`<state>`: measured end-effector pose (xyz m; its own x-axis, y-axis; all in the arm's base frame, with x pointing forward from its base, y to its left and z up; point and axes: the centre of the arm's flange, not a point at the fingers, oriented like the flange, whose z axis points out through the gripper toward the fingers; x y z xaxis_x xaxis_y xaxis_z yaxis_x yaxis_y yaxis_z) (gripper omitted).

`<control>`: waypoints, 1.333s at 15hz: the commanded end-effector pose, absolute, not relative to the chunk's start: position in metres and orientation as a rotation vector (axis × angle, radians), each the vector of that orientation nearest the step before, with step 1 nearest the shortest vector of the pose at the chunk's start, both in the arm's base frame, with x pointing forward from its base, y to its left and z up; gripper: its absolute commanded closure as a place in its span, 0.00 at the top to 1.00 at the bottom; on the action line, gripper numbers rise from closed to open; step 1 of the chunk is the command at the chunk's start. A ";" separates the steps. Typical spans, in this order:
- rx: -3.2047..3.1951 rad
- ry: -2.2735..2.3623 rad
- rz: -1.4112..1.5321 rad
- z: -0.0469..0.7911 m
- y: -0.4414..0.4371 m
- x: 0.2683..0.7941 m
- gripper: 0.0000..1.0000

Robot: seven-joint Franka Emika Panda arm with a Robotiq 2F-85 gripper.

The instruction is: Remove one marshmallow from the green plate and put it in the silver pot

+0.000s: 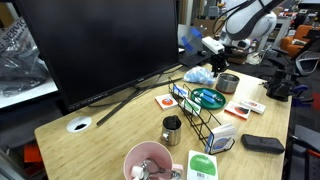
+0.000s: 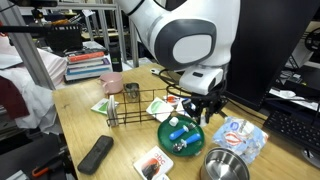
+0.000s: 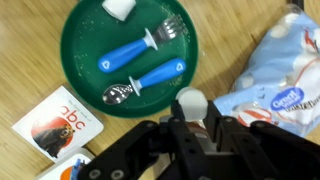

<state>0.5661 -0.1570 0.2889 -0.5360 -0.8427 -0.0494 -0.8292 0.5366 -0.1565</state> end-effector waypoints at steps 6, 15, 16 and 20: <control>-1.329 2.840 -0.463 0.287 -0.190 0.554 0.07; -1.207 2.996 -0.506 0.250 -0.199 0.549 0.59; -1.202 2.992 -0.499 0.250 -0.197 0.549 0.65; -1.202 2.911 -0.476 0.269 -0.188 0.552 0.93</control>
